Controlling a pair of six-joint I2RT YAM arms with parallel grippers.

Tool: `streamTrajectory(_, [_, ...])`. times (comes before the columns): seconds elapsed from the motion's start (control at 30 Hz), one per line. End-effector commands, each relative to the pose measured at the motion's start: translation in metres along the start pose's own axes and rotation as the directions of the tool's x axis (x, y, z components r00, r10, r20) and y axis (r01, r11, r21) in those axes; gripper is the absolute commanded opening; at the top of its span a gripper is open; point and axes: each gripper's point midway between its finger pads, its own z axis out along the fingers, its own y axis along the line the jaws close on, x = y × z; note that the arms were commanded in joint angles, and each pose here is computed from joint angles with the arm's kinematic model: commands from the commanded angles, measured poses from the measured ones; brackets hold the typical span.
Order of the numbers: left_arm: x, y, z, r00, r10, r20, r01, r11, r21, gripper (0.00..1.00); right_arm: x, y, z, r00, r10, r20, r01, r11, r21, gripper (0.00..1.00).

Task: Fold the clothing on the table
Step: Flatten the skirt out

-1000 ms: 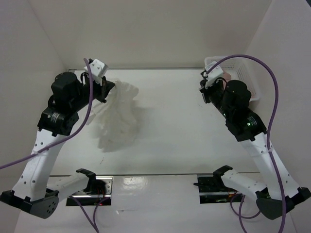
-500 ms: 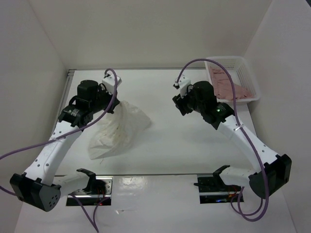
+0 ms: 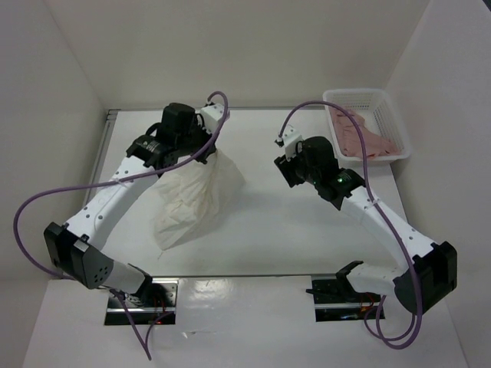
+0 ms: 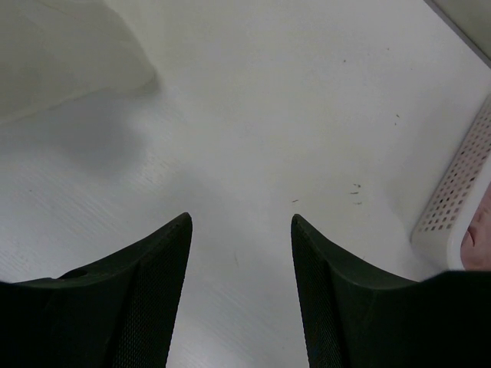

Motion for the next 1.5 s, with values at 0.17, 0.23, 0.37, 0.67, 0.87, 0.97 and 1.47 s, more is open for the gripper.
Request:
streamTrajectory(0.17, [-0.111,-0.014,-0.055,0.964,0.086,0.253,-0.090,0.996,0.006,0.00,-0.025,-0.021,-0.009,0.993,0.045,0.106,-0.054,0.995,0.084,0.59])
streamTrajectory(0.23, [-0.136,-0.015,-0.073,0.946,0.085,0.313,-0.092,0.996,0.007,0.00,-0.025,-0.021,-0.010,0.992,0.044,0.115,-0.054,0.995,0.086,0.59])
streamTrajectory(0.37, [-0.146,-0.018,-0.080,0.940,0.078,0.331,-0.091,0.996,0.023,0.00,-0.026,-0.025,-0.013,0.991,0.048,0.122,-0.060,0.994,0.096,0.59])
streamTrajectory(0.67, [-0.019,0.004,-0.025,0.992,0.058,0.111,-0.046,0.993,-0.110,0.00,-0.018,-0.015,-0.006,0.994,0.048,0.095,-0.053,0.998,0.044,0.59])
streamTrajectory(0.87, [0.066,0.012,0.005,0.997,0.014,-0.082,-0.024,0.992,-0.125,0.00,-0.013,-0.007,0.002,0.997,0.049,0.058,-0.049,0.999,0.001,0.63])
streamTrajectory(0.97, [0.098,0.013,0.012,0.989,0.009,-0.148,-0.028,0.991,-0.129,0.00,-0.011,-0.003,0.002,0.998,0.027,0.056,-0.025,0.999,-0.024,0.63])
streamTrajectory(1.47, [0.161,0.048,0.029,0.942,-0.181,-0.281,0.136,0.976,-0.172,0.00,0.034,0.125,0.034,0.941,-0.322,-0.099,0.294,0.928,-0.228,0.63])
